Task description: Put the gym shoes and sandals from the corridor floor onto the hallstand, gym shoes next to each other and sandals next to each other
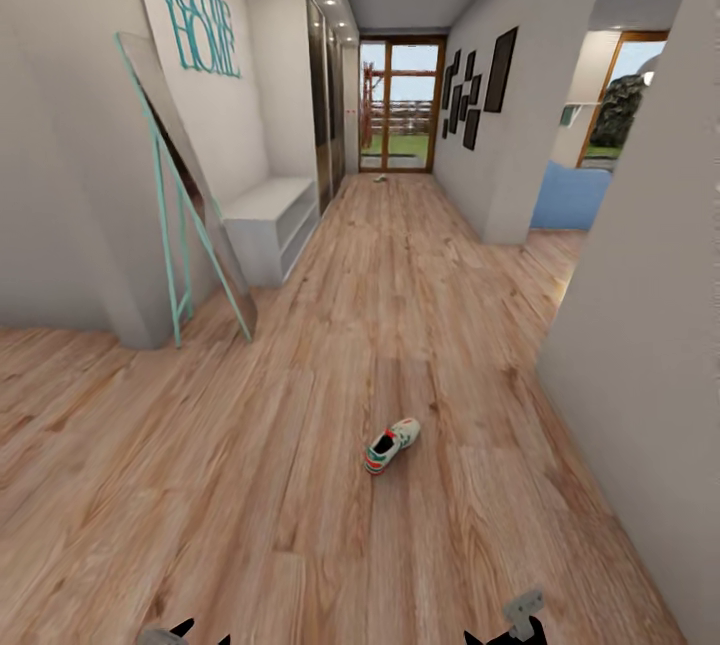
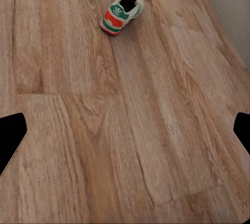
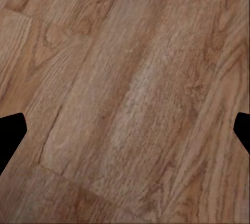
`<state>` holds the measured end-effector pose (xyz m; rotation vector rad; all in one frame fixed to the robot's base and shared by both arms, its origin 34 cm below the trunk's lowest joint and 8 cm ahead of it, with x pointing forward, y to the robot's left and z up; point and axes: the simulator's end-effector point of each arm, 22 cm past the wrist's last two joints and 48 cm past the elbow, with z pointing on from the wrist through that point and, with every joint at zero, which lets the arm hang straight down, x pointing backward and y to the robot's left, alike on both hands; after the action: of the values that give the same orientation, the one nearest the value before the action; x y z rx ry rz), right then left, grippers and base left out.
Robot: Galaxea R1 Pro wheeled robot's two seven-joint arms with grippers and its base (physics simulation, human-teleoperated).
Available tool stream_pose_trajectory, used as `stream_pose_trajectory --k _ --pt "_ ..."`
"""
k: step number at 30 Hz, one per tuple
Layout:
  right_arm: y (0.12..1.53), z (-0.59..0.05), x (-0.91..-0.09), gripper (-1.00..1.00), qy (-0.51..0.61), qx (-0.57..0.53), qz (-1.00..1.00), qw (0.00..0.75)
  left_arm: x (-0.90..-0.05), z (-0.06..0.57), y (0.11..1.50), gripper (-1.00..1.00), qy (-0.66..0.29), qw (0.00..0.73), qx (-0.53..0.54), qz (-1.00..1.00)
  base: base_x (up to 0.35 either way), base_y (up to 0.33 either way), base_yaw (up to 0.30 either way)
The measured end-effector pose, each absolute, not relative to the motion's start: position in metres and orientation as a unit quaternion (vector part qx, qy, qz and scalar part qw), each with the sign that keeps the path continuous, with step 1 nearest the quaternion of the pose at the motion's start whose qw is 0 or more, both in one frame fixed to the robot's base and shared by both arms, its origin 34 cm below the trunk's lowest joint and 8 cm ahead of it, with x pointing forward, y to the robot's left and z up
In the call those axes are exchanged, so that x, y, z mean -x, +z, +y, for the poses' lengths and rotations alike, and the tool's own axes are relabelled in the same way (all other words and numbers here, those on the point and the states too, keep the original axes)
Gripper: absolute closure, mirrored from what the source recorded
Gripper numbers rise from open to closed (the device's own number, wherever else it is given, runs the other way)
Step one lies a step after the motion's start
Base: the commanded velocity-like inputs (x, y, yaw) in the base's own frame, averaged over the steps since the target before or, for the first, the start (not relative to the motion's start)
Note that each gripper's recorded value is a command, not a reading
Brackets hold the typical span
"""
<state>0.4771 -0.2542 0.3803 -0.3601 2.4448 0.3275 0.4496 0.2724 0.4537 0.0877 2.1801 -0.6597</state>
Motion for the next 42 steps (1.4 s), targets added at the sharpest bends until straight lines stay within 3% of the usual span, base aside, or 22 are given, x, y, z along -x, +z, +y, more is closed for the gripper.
stream_pose_trajectory --k 11,25,33,42 --pt "0.3834 -0.2542 -0.48 -1.0 0.124 0.137 0.928 0.323 -0.4519 0.273 0.4568 -1.0 -0.262 0.422 -0.036 0.867 0.321 0.063 -0.179" --pt "0.3839 -0.2542 -0.4805 -1.0 0.124 0.138 0.928 0.323 -0.4524 0.2735 0.4574 -1.0 -0.262 0.423 -0.036 0.867 0.279 0.189 -0.019" --pt "0.3837 -0.2542 -0.4805 -1.0 0.124 0.138 0.928 0.323 -0.4523 0.2734 0.457 -1.0 -0.262 0.423 -0.036 0.867 0.054 0.043 -0.007" --pt "0.3837 -0.2542 -0.4805 -1.0 0.124 0.138 0.928 0.323 -0.4525 0.2734 0.457 -1.0 -0.262 0.423 -0.035 0.867 0.002 0.001 -0.233"
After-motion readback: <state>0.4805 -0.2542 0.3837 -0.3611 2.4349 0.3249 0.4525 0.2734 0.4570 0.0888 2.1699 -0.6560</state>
